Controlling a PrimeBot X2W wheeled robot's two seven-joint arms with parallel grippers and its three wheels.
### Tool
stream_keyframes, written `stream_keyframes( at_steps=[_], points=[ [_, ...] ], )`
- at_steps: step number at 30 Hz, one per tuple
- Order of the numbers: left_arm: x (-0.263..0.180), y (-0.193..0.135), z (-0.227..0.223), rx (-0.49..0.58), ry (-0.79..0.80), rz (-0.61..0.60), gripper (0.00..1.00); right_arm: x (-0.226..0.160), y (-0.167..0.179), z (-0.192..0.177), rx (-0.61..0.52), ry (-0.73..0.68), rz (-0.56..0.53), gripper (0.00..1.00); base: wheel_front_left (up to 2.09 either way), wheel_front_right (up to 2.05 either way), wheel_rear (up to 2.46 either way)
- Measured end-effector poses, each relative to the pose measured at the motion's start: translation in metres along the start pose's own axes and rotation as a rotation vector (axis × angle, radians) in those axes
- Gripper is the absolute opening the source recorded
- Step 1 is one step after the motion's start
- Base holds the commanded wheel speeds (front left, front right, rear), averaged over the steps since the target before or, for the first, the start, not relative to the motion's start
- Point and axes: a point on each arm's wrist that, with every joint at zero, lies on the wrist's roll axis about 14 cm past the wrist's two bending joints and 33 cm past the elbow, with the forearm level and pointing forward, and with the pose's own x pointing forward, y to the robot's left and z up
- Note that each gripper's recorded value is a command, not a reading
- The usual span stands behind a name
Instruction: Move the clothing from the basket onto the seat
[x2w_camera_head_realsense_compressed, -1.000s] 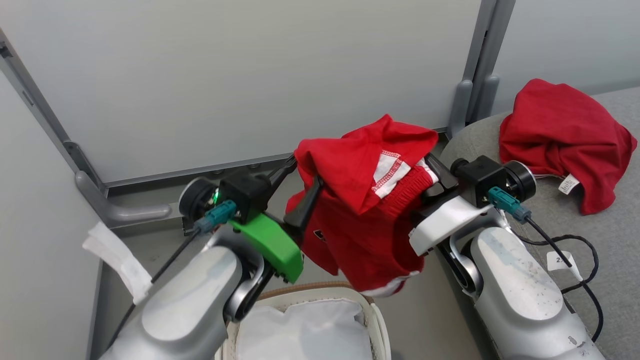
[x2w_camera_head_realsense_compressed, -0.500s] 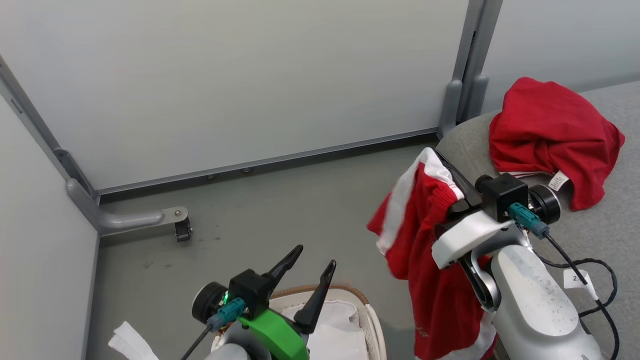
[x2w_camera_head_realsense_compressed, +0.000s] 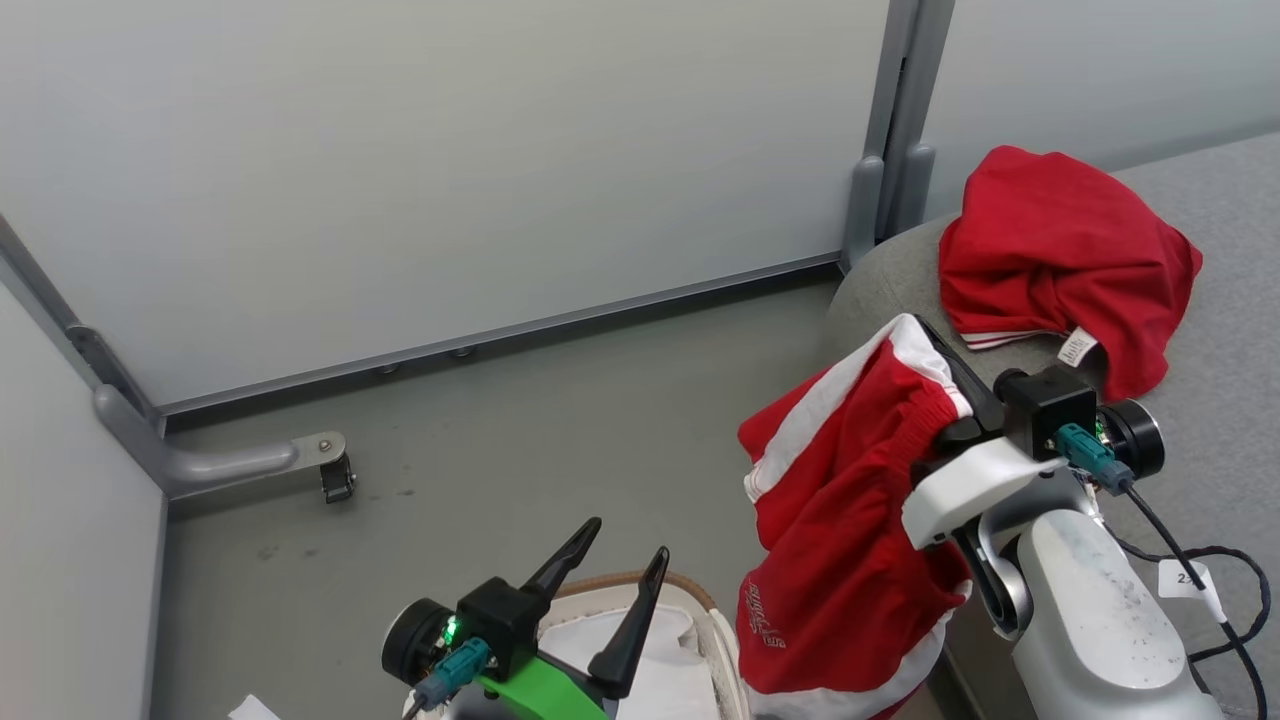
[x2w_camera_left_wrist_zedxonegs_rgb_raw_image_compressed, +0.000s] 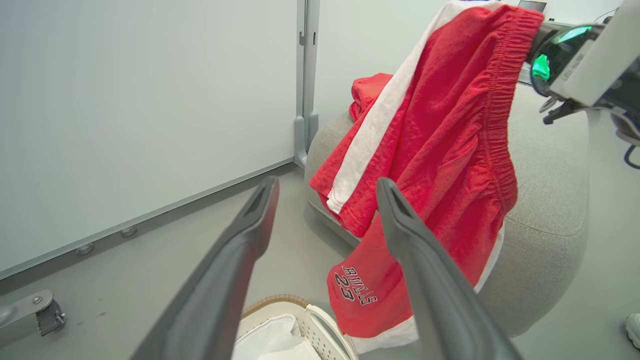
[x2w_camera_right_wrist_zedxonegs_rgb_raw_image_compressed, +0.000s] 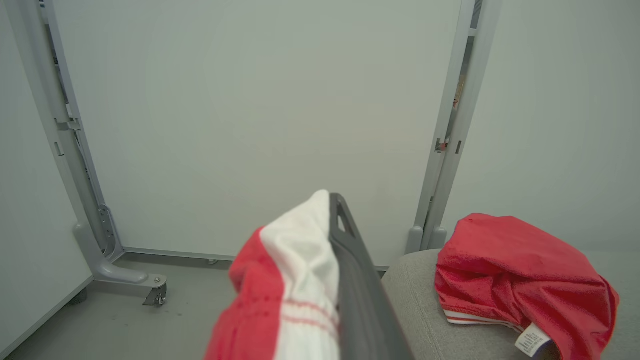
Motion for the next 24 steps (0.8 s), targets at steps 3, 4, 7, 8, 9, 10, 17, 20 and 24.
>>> stream_keyframes(
  at_steps=[3, 4, 7, 8, 9, 10, 17, 20, 24],
  points=[
    [0.005, -0.007, -0.002, 0.009, 0.004, -0.029, 1.0, -0.004, -0.014, 0.001, -0.019, 0.0, -0.038, 0.0, 0.0, 0.0, 0.0],
    [0.007, -0.008, -0.002, 0.012, 0.004, -0.036, 1.0, -0.005, -0.019, 0.002, -0.024, -0.001, -0.05, 0.0, 0.0, 0.0, 0.0],
    [0.016, -0.017, -0.002, 0.005, 0.002, -0.07, 1.0, -0.008, -0.042, 0.009, -0.063, -0.011, -0.109, 0.0, 0.0, 0.0, 0.0],
    [0.018, -0.02, -0.002, -0.002, 0.001, -0.081, 1.0, -0.01, -0.049, 0.011, -0.073, -0.013, -0.127, 0.0, 0.0, 0.0, 0.0],
    [0.022, -0.024, -0.002, -0.009, -0.001, -0.095, 1.0, -0.012, -0.057, 0.013, -0.087, -0.014, -0.148, 0.0, 0.0, 0.0, 0.0],
    [0.026, -0.028, -0.003, -0.01, 0.001, -0.113, 1.0, -0.015, -0.065, 0.015, -0.103, -0.015, -0.169, 0.0, 0.0, 0.0, 0.0],
    [0.05, -0.06, -0.013, -0.013, 0.032, -0.252, 1.0, -0.046, -0.118, 0.022, -0.188, 0.013, -0.317, 0.0, 0.0, 0.0, 0.0],
    [0.06, -0.077, -0.018, -0.007, 0.044, -0.324, 1.0, -0.066, -0.143, 0.021, -0.225, 0.041, -0.393, 0.0, 0.0, 0.0, 0.0],
    [0.072, -0.092, -0.024, -0.017, 0.058, -0.394, 1.0, -0.085, -0.168, 0.018, -0.264, 0.078, -0.468, 0.0, 0.0, 0.0, 0.0]
  ],
)
